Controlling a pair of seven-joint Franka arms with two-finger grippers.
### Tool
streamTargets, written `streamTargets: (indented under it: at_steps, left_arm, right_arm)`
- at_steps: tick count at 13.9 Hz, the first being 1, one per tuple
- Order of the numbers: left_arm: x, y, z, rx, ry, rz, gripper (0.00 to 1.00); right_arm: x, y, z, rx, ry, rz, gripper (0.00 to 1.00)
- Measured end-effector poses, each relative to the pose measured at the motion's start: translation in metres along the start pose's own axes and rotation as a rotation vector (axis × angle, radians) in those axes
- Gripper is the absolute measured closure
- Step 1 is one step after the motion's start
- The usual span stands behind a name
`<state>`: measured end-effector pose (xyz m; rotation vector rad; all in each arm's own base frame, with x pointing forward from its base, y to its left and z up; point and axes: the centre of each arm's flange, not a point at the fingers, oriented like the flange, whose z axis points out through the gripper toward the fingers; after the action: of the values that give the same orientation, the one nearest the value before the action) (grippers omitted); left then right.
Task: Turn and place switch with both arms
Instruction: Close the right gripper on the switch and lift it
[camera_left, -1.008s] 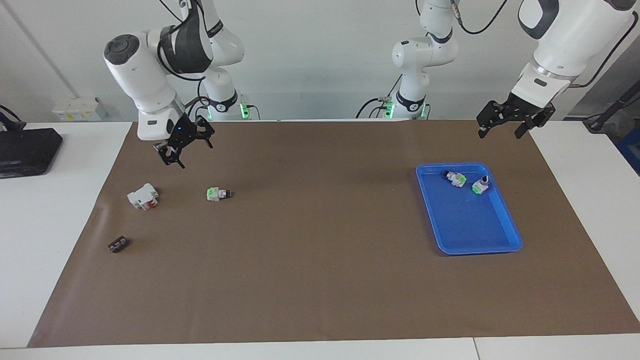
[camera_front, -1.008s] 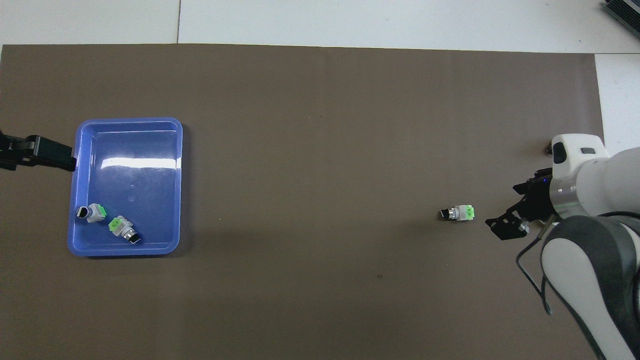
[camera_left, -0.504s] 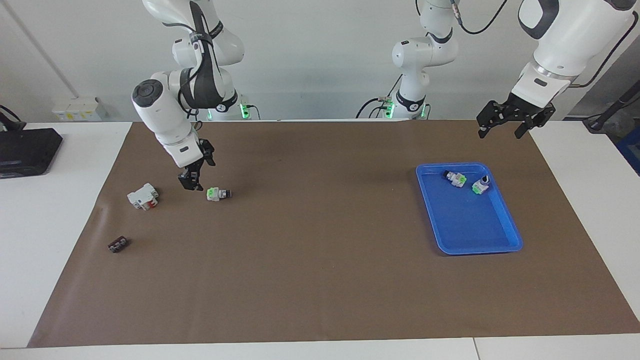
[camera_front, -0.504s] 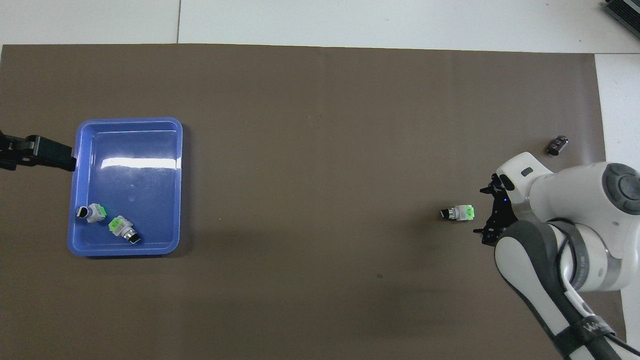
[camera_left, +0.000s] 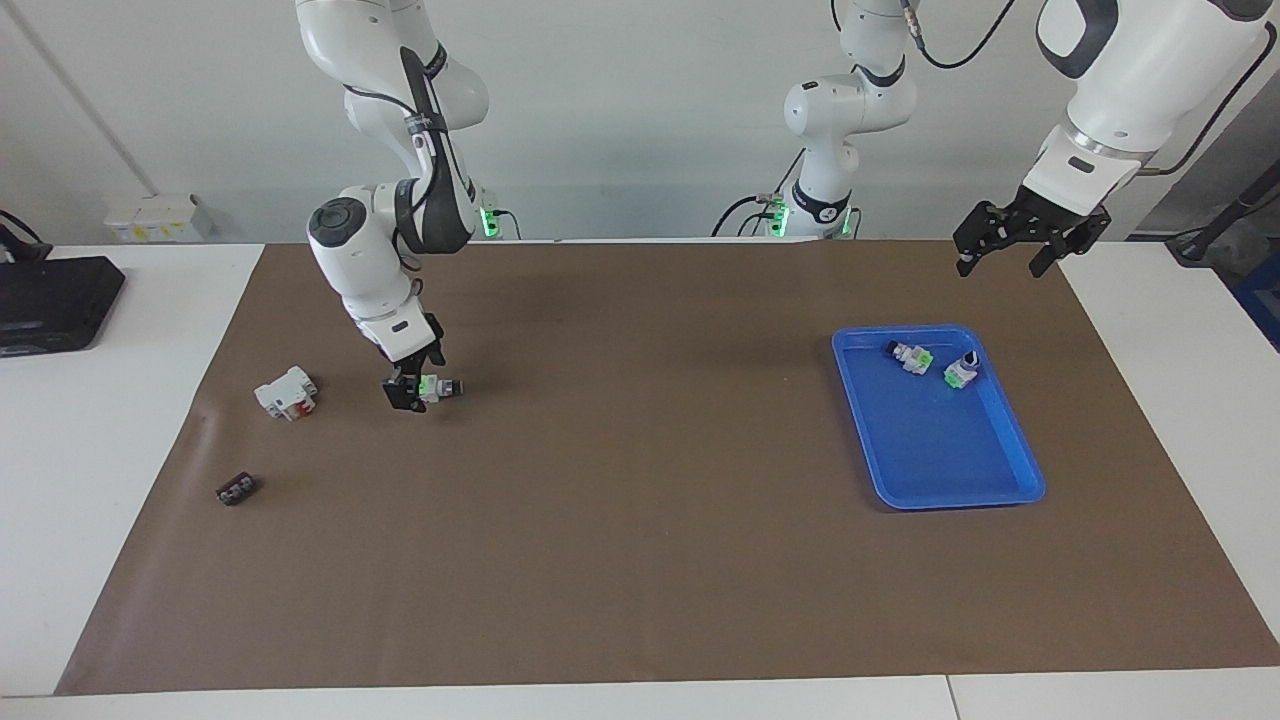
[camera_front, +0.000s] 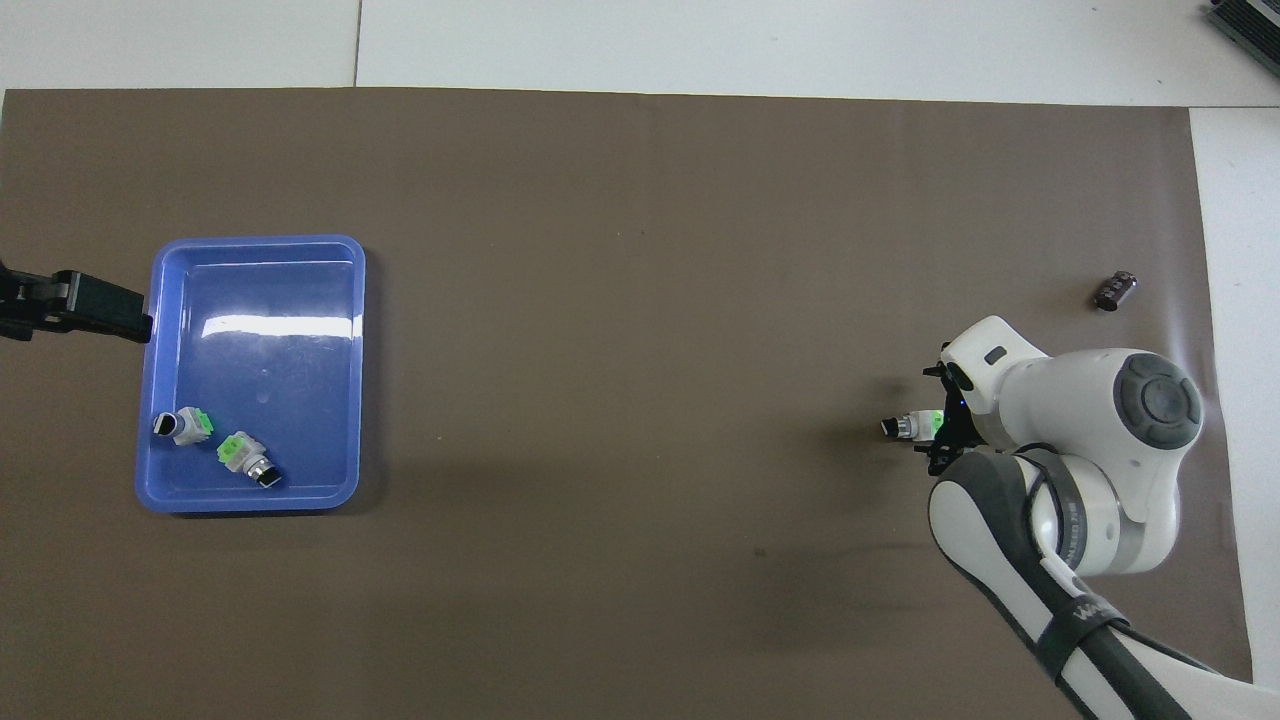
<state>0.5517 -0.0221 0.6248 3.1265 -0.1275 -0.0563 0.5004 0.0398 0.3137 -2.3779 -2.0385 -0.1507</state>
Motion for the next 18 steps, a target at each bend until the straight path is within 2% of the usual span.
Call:
streamTargets:
  at_steps: [6, 12, 13, 14, 16, 18]
  left_arm:
    - [0.000, 0.000, 0.000, 0.000, 0.000, 0.000, 0.00]
    - [0.000, 0.000, 0.000, 0.000, 0.000, 0.000, 0.00]
    - [0.000, 0.000, 0.000, 0.000, 0.000, 0.000, 0.00]
    - [0.000, 0.000, 0.000, 0.000, 0.000, 0.000, 0.00]
    - [0.000, 0.000, 0.000, 0.000, 0.000, 0.000, 0.00]
    - [0.000, 0.000, 0.000, 0.000, -0.002, 0.000, 0.00]
  right_arm:
    - [-0.004, -0.008, 0.012, -0.031, 0.000, -0.036, 0.00]
    - [-0.007, -0.013, 0.022, -0.023, -0.005, -0.034, 0.03]
    - [-0.007, -0.013, 0.023, -0.024, -0.005, -0.034, 0.08]
    - [-0.007, -0.014, 0.023, -0.023, -0.005, -0.035, 0.08]
    - [-0.009, -0.015, 0.024, -0.020, -0.006, -0.033, 0.23]
    - [-0.011, -0.016, 0.026, -0.016, -0.008, -0.029, 0.27]
